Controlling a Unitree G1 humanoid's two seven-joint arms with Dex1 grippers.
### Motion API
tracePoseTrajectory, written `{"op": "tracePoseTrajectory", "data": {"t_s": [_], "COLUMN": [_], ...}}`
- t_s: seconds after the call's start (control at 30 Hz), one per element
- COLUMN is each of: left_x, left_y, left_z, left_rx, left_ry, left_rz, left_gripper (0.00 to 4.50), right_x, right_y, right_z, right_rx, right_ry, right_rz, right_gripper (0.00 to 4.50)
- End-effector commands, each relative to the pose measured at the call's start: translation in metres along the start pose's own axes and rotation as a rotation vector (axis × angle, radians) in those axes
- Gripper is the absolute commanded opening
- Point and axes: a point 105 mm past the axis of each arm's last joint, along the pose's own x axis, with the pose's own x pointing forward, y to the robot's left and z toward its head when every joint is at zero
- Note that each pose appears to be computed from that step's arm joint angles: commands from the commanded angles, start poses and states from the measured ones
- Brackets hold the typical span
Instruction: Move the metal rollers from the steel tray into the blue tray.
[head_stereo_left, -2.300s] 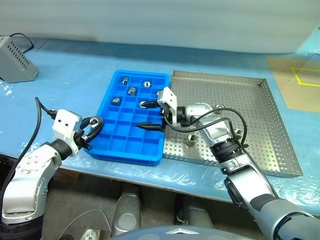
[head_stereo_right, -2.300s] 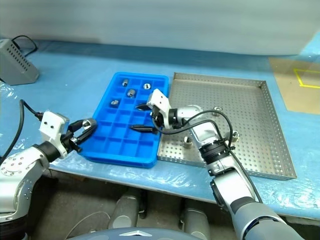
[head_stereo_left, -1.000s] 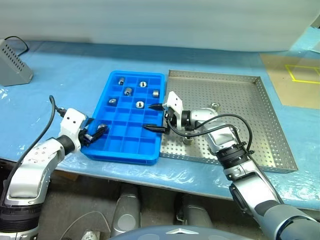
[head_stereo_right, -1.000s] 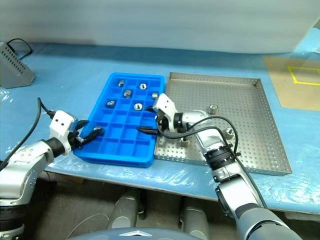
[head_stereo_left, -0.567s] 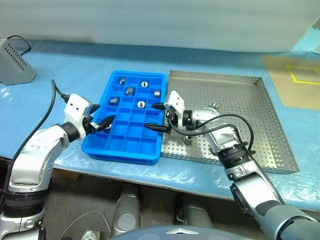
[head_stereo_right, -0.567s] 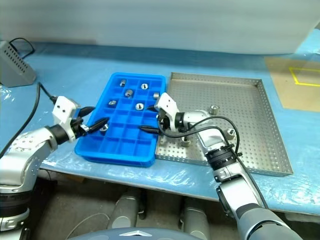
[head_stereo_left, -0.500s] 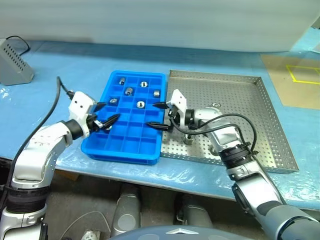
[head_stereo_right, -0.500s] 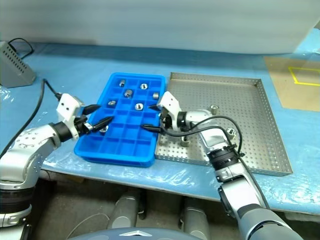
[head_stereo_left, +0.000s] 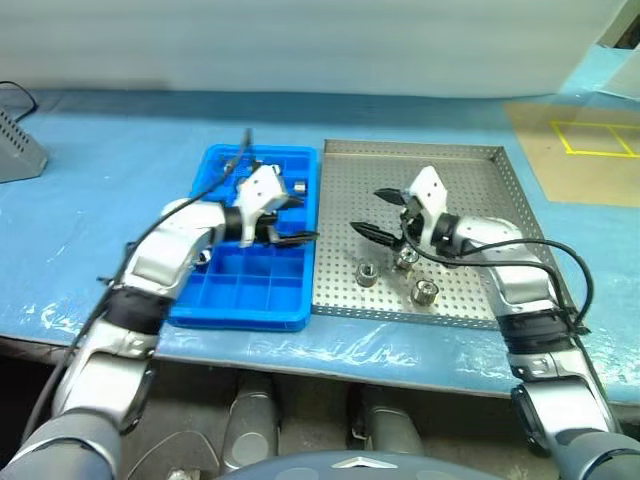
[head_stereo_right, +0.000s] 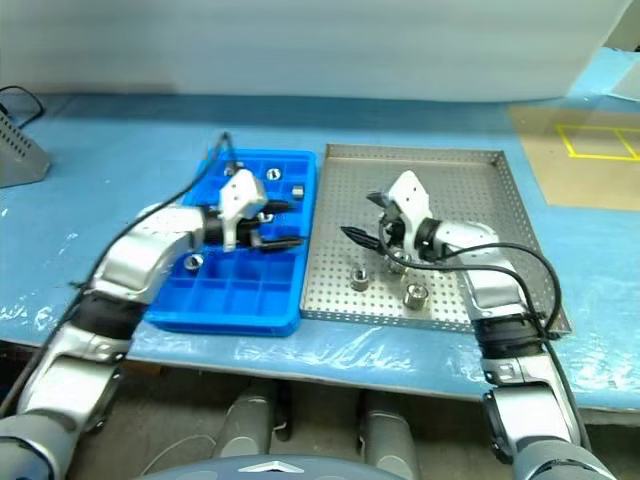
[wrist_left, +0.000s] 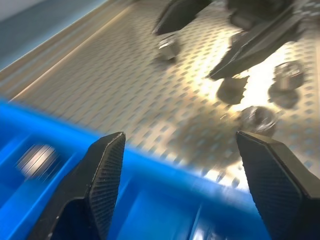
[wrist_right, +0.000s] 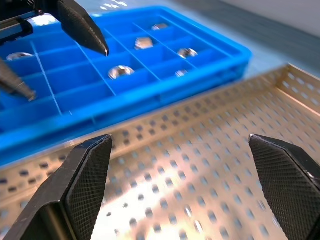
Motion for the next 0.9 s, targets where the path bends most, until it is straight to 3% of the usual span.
{"op": "tracePoseTrajectory", "data": {"t_s": [0.03, 0.33, 0.67, 0.9], "left_x": [0.017, 0.039, 0.064, 0.066], "left_y": [-0.010, -0.026, -0.013, -0.031], "left_z": [-0.005, -0.043, -0.046, -0.051], "left_rx": [0.081, 0.229, 0.255, 0.284], "left_ry": [0.047, 0.235, 0.259, 0.276], "left_rz": [-0.149, -0.416, -0.376, -0.501], "left_gripper": [3.72, 3.72, 3.72, 3.72], "right_x": [-0.018, -0.041, -0.041, -0.042], "right_y": [0.007, 0.058, 0.060, 0.057], "right_z": [0.013, -0.008, -0.013, -0.016], "right_rx": [-0.011, 0.049, 0.078, 0.080], "right_ry": [-0.035, 0.061, 0.068, 0.080], "right_rz": [-0.005, 0.088, -0.003, -0.033], "right_gripper": [4.50, 4.50, 4.50, 4.50]}}
